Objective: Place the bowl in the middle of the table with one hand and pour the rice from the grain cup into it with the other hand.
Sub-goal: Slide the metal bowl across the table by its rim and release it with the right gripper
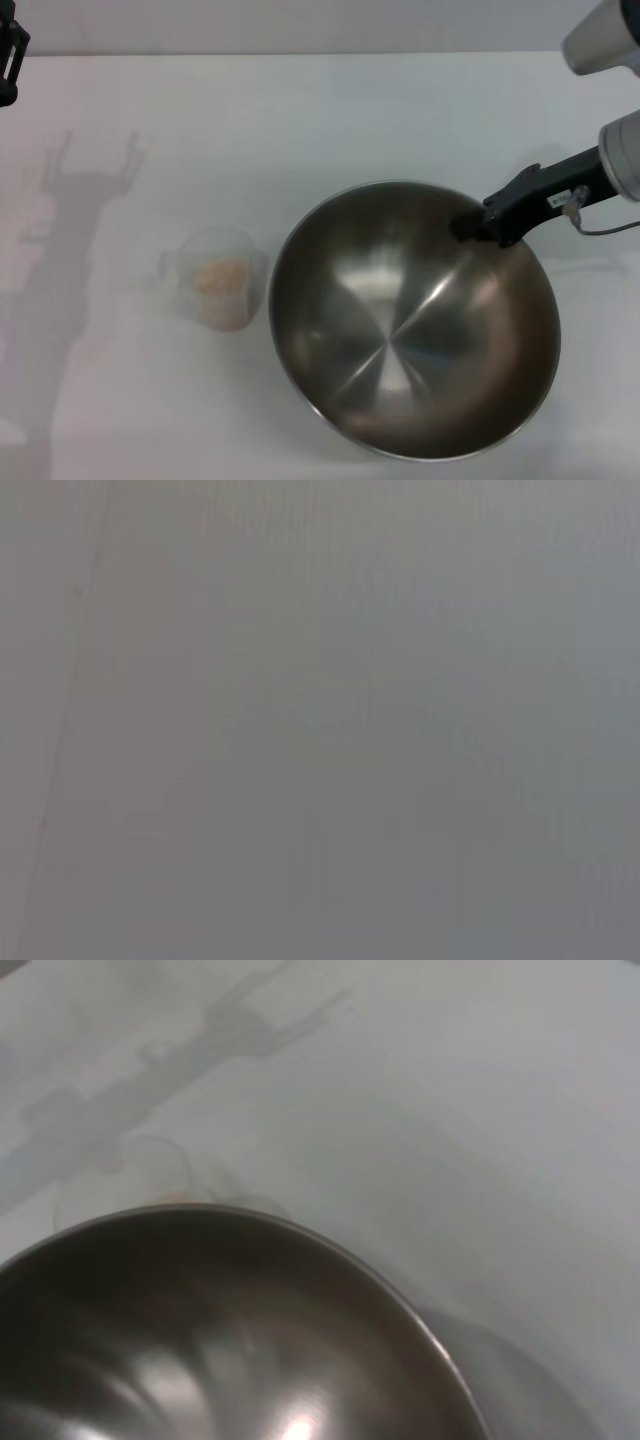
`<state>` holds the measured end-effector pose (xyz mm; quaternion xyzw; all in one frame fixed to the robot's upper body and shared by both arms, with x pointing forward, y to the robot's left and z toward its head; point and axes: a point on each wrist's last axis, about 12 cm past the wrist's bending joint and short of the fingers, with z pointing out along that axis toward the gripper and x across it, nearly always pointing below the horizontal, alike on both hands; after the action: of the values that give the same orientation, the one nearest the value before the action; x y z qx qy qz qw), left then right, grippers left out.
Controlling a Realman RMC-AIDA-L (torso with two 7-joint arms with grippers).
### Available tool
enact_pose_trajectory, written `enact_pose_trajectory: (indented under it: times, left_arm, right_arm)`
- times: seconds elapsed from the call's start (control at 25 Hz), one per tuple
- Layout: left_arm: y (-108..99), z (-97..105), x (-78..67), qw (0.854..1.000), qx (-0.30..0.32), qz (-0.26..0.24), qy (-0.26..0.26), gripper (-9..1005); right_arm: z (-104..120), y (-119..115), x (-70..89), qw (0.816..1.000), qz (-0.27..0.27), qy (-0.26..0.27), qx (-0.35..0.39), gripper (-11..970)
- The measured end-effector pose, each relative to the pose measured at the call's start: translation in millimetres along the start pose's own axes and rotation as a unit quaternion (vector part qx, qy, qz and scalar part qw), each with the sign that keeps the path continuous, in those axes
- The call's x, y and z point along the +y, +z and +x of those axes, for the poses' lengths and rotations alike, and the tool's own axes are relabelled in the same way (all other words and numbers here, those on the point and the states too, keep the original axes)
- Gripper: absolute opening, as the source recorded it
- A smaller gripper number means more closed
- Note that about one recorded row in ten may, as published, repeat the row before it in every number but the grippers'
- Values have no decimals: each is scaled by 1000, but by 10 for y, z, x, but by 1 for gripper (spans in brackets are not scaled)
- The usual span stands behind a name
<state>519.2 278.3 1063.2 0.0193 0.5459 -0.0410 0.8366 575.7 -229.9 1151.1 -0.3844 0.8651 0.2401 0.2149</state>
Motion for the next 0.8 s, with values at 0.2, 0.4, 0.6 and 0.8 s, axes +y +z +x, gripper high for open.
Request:
enact_pose_trajectory:
  times: [0.2,0.4,0.6,0.8]
  left_arm:
    - [-11,1,0,1000,1,0,0,808]
    - [-22,4,-4,1000,1,0,-1,807]
    - [-34,4,0,1000,2,0,-1,806]
    - [-49,5,7,1000,3,-1,-1,805]
  right_arm:
    - [-13,75,20,1000,-6,5,19,9]
    - [-24,126,25,999,0,9,39,10]
    - [-32,136,19,999,8,16,49,11]
    - [-37,148,30,998,9,19,53,13]
